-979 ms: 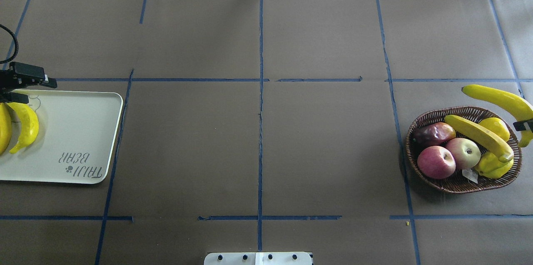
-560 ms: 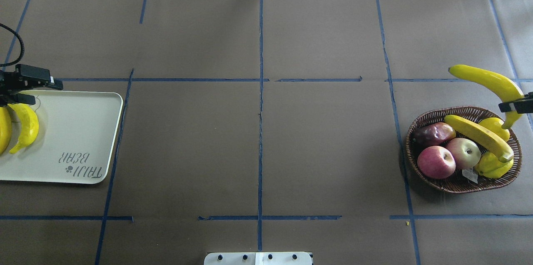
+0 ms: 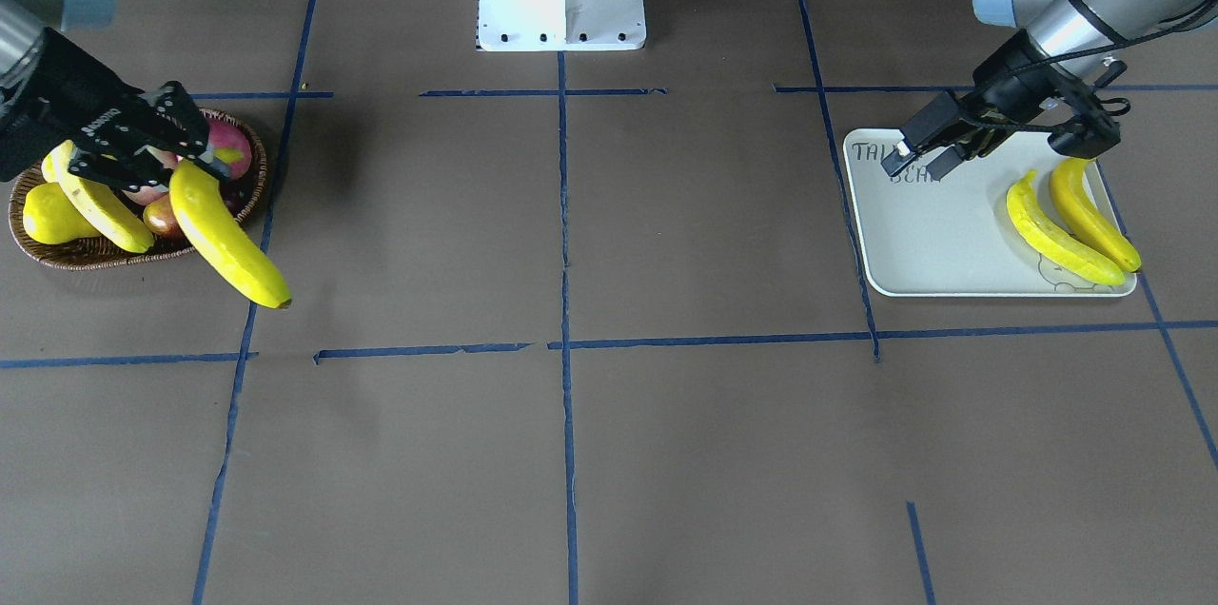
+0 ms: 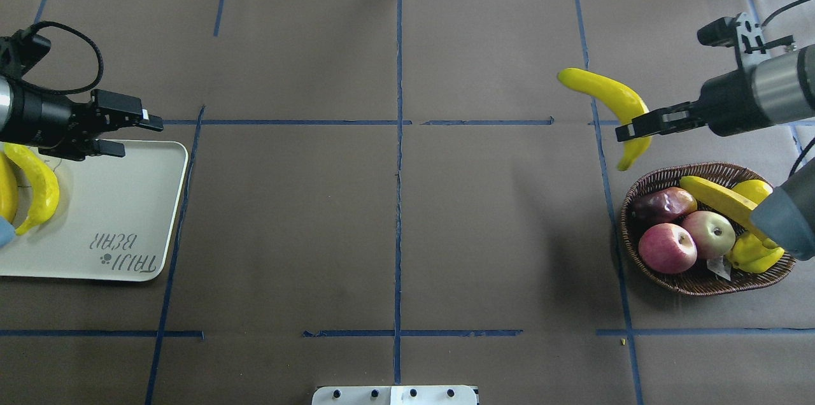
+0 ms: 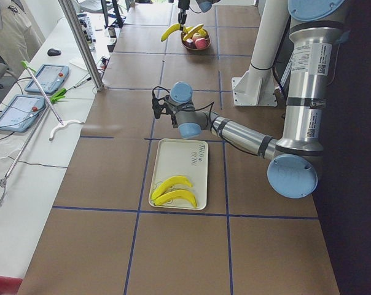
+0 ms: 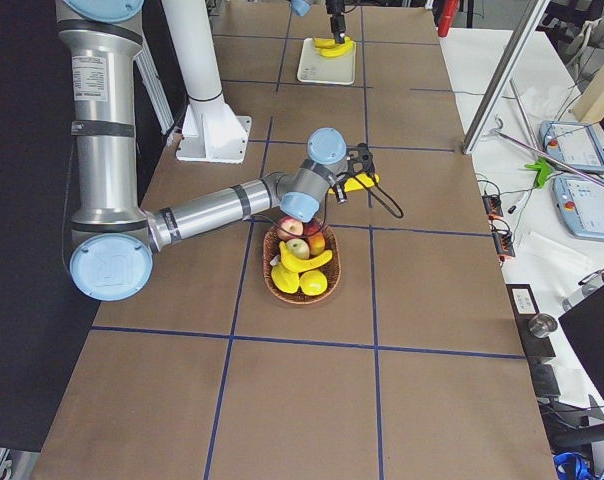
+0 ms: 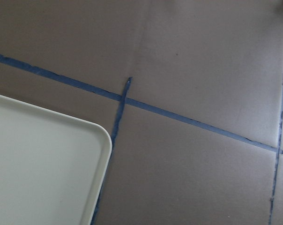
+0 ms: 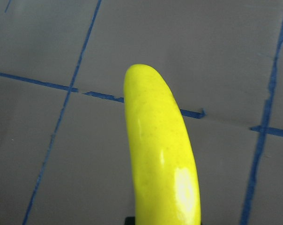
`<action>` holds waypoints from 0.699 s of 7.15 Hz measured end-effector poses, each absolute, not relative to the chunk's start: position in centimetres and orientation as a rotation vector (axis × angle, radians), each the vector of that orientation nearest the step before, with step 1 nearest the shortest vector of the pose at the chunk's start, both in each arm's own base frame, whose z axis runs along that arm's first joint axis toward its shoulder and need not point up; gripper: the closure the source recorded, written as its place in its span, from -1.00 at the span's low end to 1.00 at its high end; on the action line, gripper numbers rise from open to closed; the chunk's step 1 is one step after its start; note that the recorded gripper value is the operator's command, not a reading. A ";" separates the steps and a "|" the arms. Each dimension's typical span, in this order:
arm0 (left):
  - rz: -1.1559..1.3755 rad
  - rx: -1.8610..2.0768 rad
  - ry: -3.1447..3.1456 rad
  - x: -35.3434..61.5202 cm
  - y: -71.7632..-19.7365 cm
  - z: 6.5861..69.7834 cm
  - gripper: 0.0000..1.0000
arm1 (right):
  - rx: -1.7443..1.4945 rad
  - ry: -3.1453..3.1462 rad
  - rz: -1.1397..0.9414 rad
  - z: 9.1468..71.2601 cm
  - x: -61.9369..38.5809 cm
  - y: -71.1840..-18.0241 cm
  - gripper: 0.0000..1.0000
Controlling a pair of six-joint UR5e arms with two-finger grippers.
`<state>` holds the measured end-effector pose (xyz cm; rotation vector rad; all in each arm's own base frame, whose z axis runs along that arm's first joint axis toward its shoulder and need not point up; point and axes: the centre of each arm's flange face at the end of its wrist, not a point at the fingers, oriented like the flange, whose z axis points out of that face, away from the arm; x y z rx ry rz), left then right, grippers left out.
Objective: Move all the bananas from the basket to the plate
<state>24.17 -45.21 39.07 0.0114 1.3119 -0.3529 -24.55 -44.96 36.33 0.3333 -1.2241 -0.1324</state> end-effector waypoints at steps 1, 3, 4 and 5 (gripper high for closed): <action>-0.377 -0.025 1.340 25.6 -45.5 37.2 -1.00 | 0.340 -1.249 -0.100 33.5 -28.1 -44.3 0.97; -0.432 -0.104 1.402 28.1 -46.2 32.8 -1.00 | 0.354 -1.316 -0.042 27.8 -35.0 -42.2 0.97; -0.458 -0.149 1.427 29.4 -46.4 30.7 -1.00 | 0.368 -1.339 -0.022 25.6 -38.2 -40.7 0.96; -0.474 -0.193 1.441 30.8 -46.2 29.3 -1.00 | 0.378 -1.363 0.000 23.6 -41.0 -39.0 0.96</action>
